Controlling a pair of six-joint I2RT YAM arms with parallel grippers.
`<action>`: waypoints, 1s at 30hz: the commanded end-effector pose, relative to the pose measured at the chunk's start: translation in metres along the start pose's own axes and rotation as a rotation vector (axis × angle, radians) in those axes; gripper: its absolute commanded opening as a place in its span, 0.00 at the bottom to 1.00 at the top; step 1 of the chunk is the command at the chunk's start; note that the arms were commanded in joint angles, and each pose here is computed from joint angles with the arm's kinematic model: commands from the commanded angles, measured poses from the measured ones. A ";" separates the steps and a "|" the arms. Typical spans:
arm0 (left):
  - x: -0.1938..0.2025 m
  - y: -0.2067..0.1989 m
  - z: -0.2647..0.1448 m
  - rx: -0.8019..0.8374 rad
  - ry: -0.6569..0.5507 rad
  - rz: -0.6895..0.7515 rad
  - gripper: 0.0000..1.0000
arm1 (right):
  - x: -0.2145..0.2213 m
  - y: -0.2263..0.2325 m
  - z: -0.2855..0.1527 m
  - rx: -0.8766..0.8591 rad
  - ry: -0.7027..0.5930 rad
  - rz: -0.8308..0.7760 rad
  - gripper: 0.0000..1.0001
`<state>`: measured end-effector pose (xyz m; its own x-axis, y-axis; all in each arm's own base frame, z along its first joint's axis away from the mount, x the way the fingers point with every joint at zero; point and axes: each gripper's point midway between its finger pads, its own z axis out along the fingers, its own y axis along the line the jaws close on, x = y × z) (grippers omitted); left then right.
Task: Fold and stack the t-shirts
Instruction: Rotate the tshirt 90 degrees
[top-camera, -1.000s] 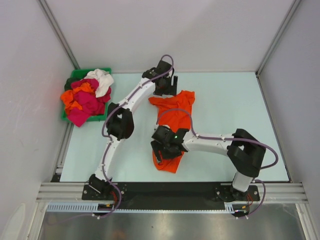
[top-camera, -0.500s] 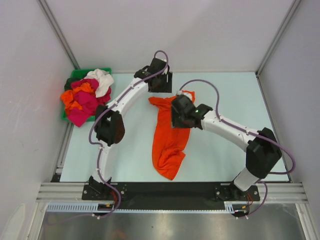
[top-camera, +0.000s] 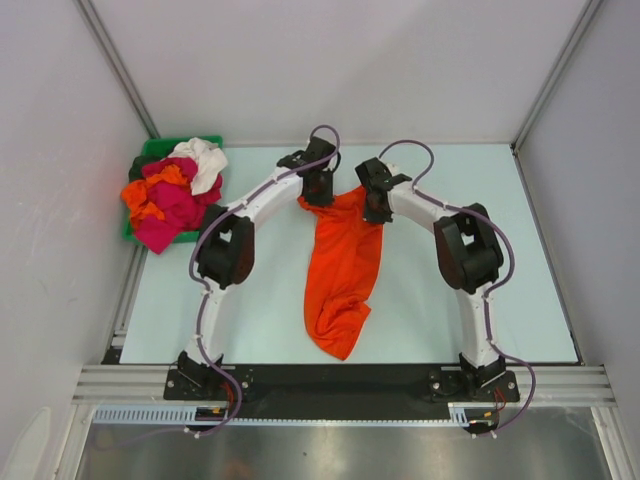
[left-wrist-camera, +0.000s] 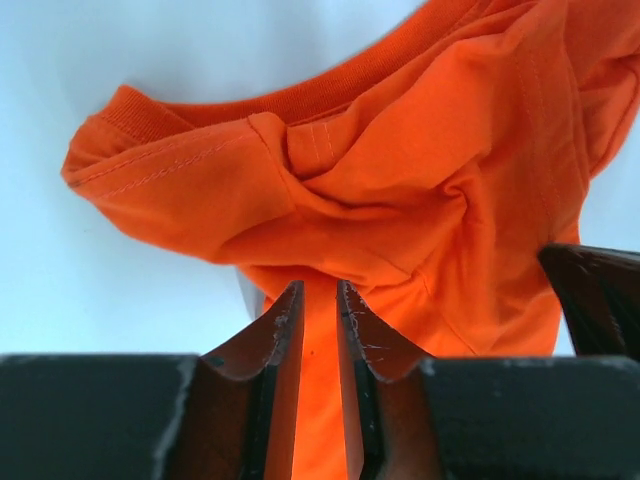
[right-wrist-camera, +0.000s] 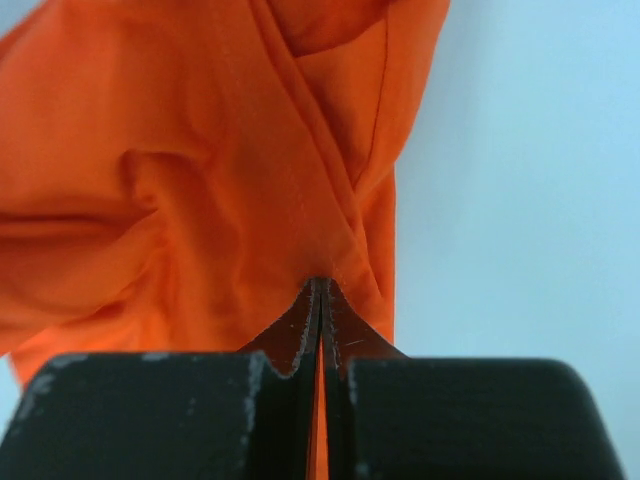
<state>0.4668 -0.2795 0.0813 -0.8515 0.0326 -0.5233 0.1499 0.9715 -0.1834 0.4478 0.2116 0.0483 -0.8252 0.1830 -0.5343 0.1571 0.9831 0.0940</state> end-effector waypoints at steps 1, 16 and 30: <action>-0.007 -0.010 0.013 0.024 -0.015 -0.018 0.24 | -0.012 0.005 0.013 -0.002 -0.012 -0.001 0.00; 0.004 -0.012 0.064 0.047 0.094 -0.040 0.28 | -0.015 -0.008 0.076 0.061 0.101 0.019 0.00; -0.049 0.019 0.082 0.120 0.003 -0.145 0.37 | -0.069 -0.013 0.119 -0.011 0.076 0.114 0.01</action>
<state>0.5336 -0.2879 0.0281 -0.8860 -0.0609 -0.4597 0.0963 0.9456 -0.3109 0.5527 0.2102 0.0249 -0.8355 0.2769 -0.4746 0.2095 0.9590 0.1907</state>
